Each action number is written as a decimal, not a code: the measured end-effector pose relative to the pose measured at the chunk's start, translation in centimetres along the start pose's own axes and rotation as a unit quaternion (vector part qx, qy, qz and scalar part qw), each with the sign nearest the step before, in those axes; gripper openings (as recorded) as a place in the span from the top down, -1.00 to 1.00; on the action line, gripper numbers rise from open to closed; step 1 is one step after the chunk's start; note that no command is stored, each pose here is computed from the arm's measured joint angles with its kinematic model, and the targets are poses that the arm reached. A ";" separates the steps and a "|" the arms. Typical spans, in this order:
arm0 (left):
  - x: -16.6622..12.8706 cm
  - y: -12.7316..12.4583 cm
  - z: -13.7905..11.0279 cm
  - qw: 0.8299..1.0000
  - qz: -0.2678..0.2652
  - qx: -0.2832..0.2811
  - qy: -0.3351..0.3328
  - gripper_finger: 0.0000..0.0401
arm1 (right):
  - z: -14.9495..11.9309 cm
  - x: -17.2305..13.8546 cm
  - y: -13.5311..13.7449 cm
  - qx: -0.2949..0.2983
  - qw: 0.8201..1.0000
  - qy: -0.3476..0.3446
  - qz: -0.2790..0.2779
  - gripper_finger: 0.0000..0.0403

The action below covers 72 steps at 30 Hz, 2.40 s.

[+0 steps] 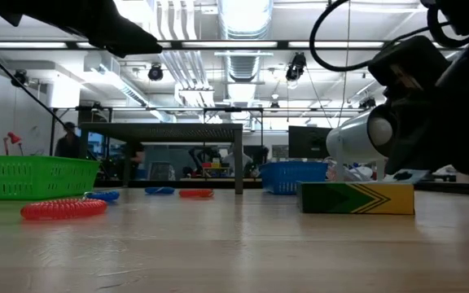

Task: Pick & Place Office Desk Supplies
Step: Put the yellow crayon box into the orange bin

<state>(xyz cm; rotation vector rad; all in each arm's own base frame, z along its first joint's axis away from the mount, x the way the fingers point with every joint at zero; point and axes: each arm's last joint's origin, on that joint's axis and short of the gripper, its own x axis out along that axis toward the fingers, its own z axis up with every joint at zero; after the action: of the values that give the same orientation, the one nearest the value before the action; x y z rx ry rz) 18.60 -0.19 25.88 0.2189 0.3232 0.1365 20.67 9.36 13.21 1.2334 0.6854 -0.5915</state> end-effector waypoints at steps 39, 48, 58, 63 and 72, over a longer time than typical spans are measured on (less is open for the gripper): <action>0.0 0.0 0.0 1.000 0.000 0.000 0.000 -0.20 | 0.2 0.0 1.9 -0.106 0.993 -0.032 0.044 0.96; 0.0 0.0 0.0 1.000 0.000 0.000 0.000 -0.19 | 0.8 -2.2 4.1 -0.171 0.979 -0.040 0.102 0.96; 0.0 0.0 -0.1 1.000 -0.001 0.002 0.006 -0.20 | 1.8 -5.1 3.5 -0.202 0.975 -0.036 0.091 0.96; 0.0 -0.1 -0.3 1.000 -0.003 0.003 0.014 -0.20 | 2.1 -6.4 3.2 -0.211 0.973 -0.012 0.088 0.96; 0.0 -0.1 -0.4 1.000 -0.004 0.004 0.019 -0.20 | 2.6 -9.2 6.1 -0.272 0.962 0.029 -0.004 0.96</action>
<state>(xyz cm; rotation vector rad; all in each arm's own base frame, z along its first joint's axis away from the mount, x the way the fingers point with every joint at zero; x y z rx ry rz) 18.48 -0.19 25.52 0.2239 0.3621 0.1322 19.40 8.63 24.46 0.7354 0.8351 -0.3373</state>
